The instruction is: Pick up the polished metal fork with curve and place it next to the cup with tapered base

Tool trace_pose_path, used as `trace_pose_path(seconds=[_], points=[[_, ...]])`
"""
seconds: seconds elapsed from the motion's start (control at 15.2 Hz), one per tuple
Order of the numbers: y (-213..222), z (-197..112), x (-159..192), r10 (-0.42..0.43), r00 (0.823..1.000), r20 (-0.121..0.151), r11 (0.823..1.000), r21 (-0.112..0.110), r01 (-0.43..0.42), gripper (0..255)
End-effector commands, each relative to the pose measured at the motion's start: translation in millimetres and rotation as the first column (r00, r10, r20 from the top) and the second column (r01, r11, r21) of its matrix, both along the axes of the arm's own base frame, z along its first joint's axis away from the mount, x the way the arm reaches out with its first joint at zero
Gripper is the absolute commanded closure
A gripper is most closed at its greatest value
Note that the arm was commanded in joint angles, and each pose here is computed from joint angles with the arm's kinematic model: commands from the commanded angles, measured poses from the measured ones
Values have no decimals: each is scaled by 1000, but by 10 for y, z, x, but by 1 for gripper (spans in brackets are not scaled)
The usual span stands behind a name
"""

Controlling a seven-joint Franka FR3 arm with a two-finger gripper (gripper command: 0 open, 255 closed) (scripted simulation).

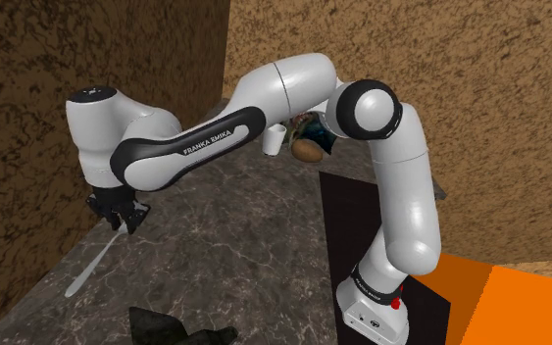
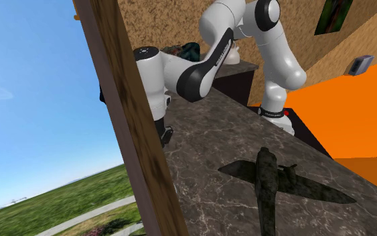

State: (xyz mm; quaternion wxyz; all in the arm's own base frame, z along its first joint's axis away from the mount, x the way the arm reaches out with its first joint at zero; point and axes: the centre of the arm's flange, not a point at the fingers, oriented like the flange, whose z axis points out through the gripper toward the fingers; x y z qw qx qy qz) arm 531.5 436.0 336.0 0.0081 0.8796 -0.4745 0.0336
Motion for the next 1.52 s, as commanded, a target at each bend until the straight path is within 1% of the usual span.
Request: trace_pose_path(seconds=[0.0, 1.45], points=[[-3, 77, 2, 0, 1000, 0, 1000, 2, 0, 255], [-3, 1239, 3, -1, 1000, 0, 1000, 2, 1, 255]])
